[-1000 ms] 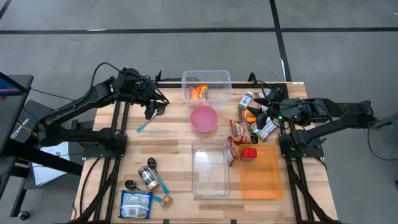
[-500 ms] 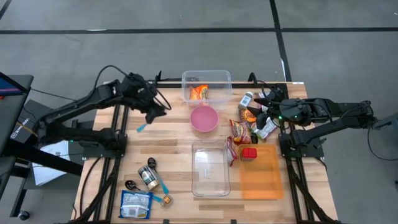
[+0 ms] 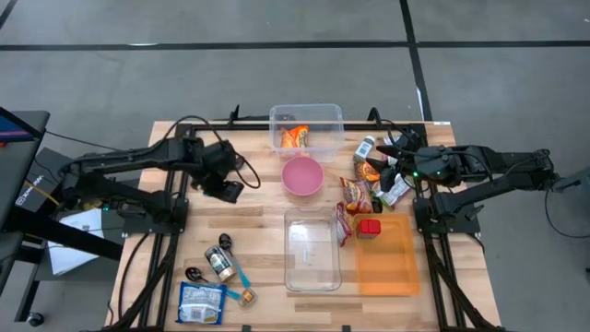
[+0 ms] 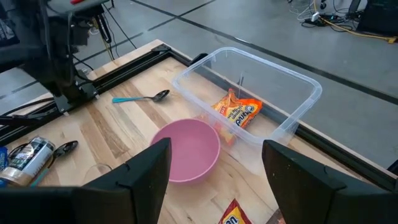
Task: Pick & Place Food Item
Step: Put the blue spoon into the bottom transparent bin
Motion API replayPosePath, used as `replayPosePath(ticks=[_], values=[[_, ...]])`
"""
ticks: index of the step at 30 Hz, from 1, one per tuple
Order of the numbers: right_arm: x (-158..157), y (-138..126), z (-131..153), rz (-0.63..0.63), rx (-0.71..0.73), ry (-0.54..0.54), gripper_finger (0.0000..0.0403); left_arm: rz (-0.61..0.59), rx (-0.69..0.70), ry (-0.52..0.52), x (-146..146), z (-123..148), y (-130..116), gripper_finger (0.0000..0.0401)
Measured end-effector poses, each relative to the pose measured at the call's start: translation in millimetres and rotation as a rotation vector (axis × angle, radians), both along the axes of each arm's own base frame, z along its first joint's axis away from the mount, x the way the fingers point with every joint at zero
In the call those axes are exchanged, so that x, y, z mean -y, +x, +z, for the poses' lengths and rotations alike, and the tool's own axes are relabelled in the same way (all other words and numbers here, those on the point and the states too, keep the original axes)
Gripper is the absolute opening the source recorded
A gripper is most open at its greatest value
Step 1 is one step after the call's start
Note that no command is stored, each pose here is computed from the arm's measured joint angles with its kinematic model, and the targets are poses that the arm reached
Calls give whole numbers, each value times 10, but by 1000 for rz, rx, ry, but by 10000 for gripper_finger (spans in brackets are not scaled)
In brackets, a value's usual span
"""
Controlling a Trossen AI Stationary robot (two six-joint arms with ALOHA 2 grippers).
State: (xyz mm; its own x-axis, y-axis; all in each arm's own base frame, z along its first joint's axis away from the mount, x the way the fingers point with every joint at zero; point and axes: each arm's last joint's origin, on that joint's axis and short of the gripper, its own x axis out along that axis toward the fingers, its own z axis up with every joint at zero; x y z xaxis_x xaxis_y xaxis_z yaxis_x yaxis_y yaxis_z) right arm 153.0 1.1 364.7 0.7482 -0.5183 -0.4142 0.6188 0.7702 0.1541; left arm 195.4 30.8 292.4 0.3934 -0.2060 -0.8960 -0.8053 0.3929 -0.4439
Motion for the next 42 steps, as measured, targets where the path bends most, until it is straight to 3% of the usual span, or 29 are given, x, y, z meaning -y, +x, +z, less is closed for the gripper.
replayPosePath(ticks=[7,13,17,25,30,37,42], values=[[-14,0,-1,11,-1,1,245,34,-91,-30,188,-108,128,139],[-13,0,-2,11,-3,0,245,124,-152,189,149,-202,204,143],[-13,0,-3,14,-7,-5,245,79,-156,328,25,-204,195,139],[-13,-1,-4,13,-8,-3,245,100,-250,257,-367,-581,4,124],[-13,-1,-4,12,-6,0,245,21,-238,311,-600,-833,-116,112],[-14,-1,-4,11,-4,1,245,16,-242,397,-951,-985,-293,117],[-12,0,-3,10,-4,1,245,-113,-280,410,-1085,-1140,-287,131]])
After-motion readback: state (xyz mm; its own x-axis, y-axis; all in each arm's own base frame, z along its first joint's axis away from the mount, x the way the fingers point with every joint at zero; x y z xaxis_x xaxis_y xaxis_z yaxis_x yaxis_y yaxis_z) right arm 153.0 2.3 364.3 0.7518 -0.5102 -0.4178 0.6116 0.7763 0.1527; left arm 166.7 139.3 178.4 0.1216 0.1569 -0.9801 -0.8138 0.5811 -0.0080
